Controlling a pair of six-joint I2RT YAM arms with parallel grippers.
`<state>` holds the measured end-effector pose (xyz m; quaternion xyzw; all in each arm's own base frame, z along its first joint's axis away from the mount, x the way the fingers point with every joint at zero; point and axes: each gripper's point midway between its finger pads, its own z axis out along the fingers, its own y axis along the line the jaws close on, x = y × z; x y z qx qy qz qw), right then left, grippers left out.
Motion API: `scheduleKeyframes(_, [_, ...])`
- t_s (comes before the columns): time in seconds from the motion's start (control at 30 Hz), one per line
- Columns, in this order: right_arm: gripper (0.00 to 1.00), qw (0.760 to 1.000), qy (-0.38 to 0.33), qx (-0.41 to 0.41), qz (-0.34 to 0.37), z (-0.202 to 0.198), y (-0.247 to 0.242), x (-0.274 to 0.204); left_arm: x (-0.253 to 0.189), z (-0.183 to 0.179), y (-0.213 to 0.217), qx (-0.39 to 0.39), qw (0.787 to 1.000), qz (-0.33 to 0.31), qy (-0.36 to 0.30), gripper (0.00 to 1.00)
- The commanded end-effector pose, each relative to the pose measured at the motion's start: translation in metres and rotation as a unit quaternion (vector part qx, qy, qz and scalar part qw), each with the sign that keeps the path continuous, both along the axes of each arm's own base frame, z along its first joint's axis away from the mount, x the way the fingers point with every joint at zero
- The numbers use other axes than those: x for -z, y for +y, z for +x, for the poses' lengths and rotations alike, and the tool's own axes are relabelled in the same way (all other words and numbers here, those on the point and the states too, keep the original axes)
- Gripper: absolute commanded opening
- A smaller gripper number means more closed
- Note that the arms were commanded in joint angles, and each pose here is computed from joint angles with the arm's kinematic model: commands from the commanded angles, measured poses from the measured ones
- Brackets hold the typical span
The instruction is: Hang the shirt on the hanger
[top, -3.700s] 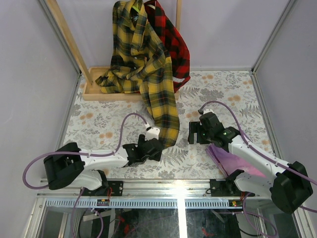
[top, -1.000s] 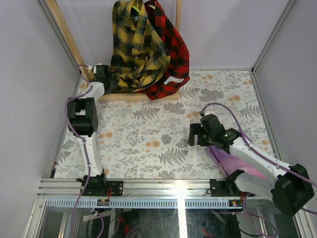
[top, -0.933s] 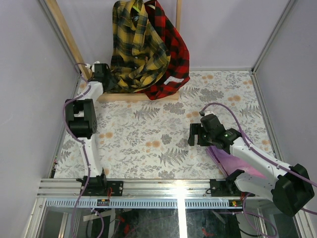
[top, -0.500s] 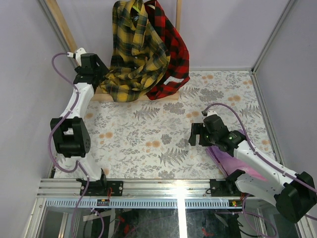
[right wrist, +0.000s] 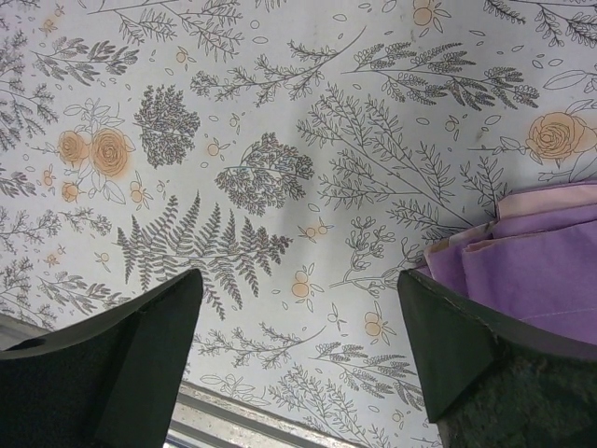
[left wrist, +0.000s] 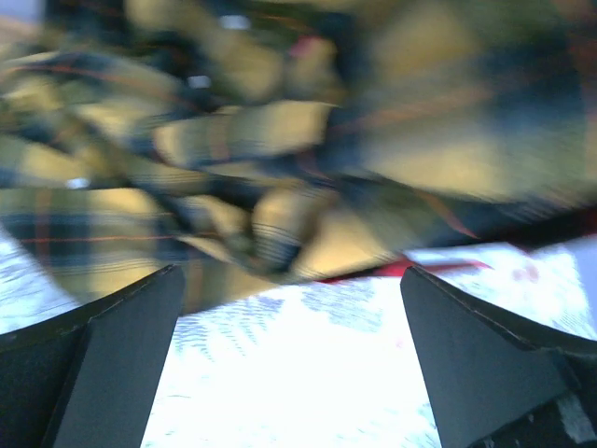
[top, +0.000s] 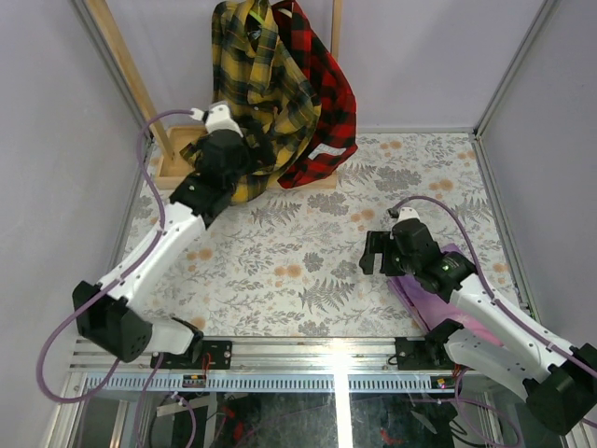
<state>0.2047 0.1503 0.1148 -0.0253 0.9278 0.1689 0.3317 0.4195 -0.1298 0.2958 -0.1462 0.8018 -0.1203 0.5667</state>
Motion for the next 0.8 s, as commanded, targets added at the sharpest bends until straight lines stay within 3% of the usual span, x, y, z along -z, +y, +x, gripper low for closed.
scheduleKeyframes(0.0, [0.93, 1.0, -0.021, 0.017, 0.01, 0.004, -0.004, -0.012, -0.051, -0.021, -0.053, 0.046, 0.994, -0.015, -0.103, 1.0])
scheduleKeyframes(0.2, [0.93, 1.0, -0.015, 0.016, 0.018, -0.001, -0.003, -0.009, -0.046, -0.014, -0.096, 0.058, 0.991, 0.046, -0.111, 1.0])
scheduleKeyframes(0.4, [0.94, 1.0, -0.014, 0.018, 0.02, -0.003, -0.004, -0.009, -0.054, 0.007, -0.122, 0.067, 0.988, 0.046, -0.13, 1.0])
scheduleKeyframes(0.63, [0.94, 1.0, -0.005, 0.019, 0.023, -0.006, -0.003, -0.006, -0.053, 0.039, -0.111, -0.019, 0.986, 0.104, -0.128, 0.99])
scheduleKeyframes(0.77, [0.94, 1.0, -0.004, 0.019, 0.02, -0.006, -0.004, -0.006, -0.05, 0.057, -0.097, -0.027, 0.987, 0.105, -0.118, 0.75])
